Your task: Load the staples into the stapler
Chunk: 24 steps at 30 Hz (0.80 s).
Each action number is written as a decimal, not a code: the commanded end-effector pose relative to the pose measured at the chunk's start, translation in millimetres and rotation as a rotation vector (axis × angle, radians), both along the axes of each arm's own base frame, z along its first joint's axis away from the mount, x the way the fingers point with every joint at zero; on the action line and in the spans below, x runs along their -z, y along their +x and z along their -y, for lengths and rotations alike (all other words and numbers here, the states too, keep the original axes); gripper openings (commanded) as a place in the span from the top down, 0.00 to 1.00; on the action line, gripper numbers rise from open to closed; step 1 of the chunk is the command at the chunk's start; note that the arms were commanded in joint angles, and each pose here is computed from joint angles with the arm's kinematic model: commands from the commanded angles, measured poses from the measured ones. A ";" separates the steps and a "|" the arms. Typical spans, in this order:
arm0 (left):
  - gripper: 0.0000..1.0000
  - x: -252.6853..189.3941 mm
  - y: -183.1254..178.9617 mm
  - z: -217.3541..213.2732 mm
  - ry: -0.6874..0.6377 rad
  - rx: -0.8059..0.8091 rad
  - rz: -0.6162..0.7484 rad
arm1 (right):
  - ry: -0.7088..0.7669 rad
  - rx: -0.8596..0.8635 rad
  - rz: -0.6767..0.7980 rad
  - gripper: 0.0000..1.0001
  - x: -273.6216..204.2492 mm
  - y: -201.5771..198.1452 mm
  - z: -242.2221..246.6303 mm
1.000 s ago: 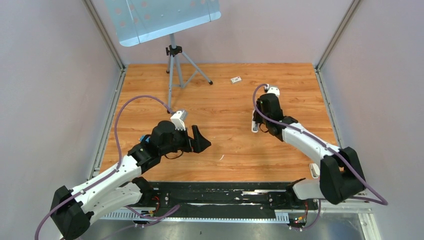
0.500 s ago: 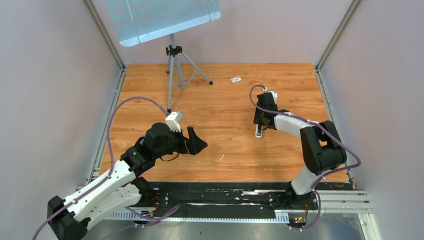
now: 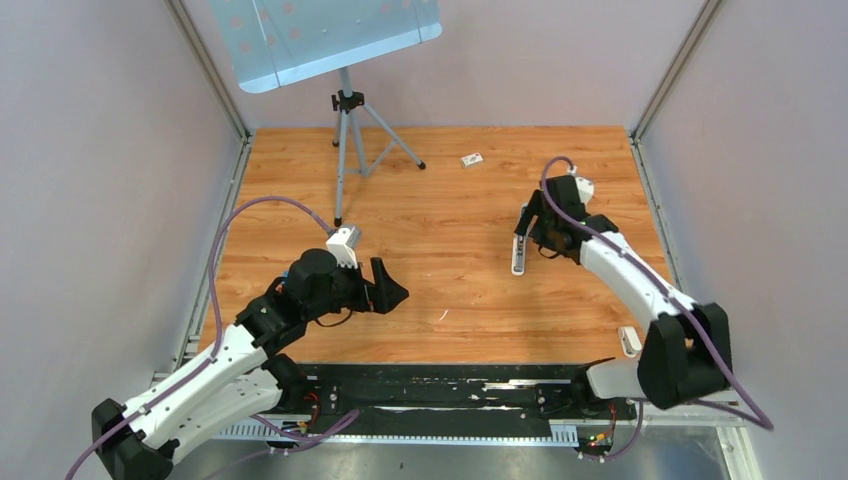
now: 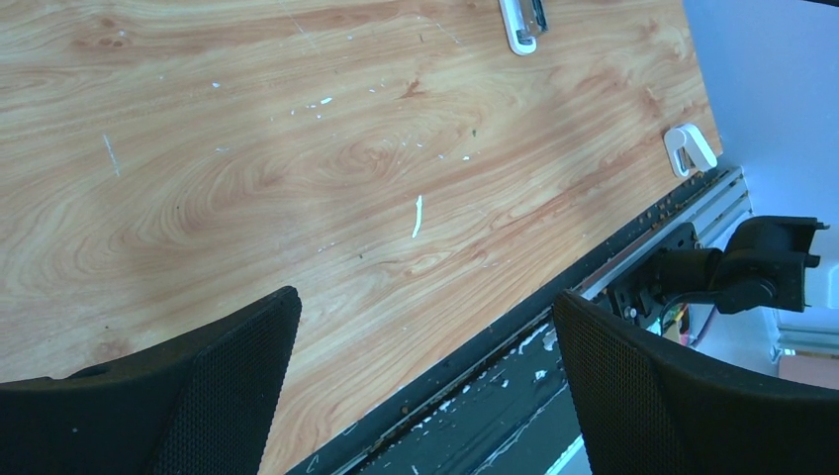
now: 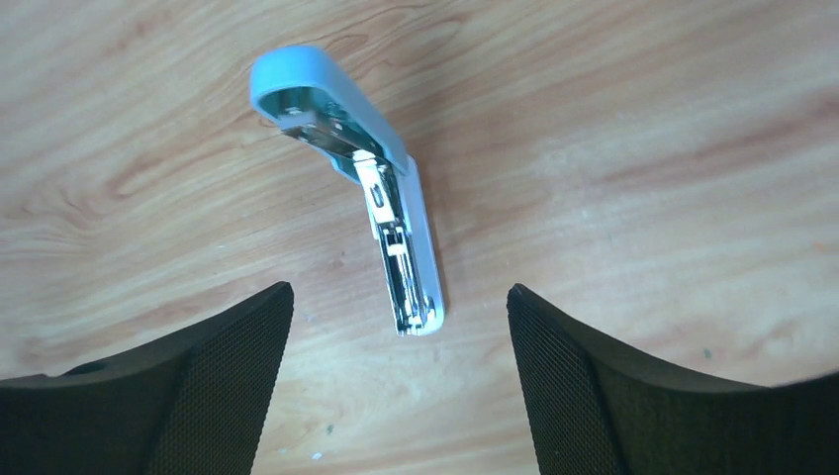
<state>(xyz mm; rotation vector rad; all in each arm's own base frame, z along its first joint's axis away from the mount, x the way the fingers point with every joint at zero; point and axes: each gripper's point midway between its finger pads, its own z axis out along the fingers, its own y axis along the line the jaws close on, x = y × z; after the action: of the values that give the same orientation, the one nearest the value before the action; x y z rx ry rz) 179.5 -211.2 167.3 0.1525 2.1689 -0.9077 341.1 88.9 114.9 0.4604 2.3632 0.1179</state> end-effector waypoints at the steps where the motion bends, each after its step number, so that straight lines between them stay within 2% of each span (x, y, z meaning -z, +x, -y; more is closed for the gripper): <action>1: 0.00 -6.2 -0.8 -4.0 -0.003 -0.007 0.025 | 0.063 0.289 -0.081 0.16 -11.2 -49.6 41.5; 5: 0.00 -6.1 -3.2 -6.6 -0.009 -0.011 0.029 | 0.098 0.578 -0.074 0.12 -17.7 -95.0 80.7; 9: 0.00 -6.9 -5.3 -7.3 -0.016 -0.008 0.030 | 0.024 0.798 -0.081 0.11 -20.8 -137.0 124.2; 14: 0.00 -7.2 -8.2 -7.0 -0.024 0.000 0.023 | -0.141 0.929 -0.171 0.11 -17.7 -177.0 170.9; 18: 0.00 -5.9 -9.5 -7.3 -0.027 0.000 0.018 | -0.163 1.033 -0.296 0.07 1.3 -209.5 188.4; 24: 0.00 -3.5 -11.9 -7.6 -0.023 0.006 0.008 | -0.178 1.048 -0.384 0.03 26.1 -226.3 211.6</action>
<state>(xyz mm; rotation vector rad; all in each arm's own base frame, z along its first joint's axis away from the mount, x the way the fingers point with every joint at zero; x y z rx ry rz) 172.3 -204.8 176.6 0.1493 2.1291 -0.9285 136.5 -110.7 103.1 1.6603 2.0451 -0.6160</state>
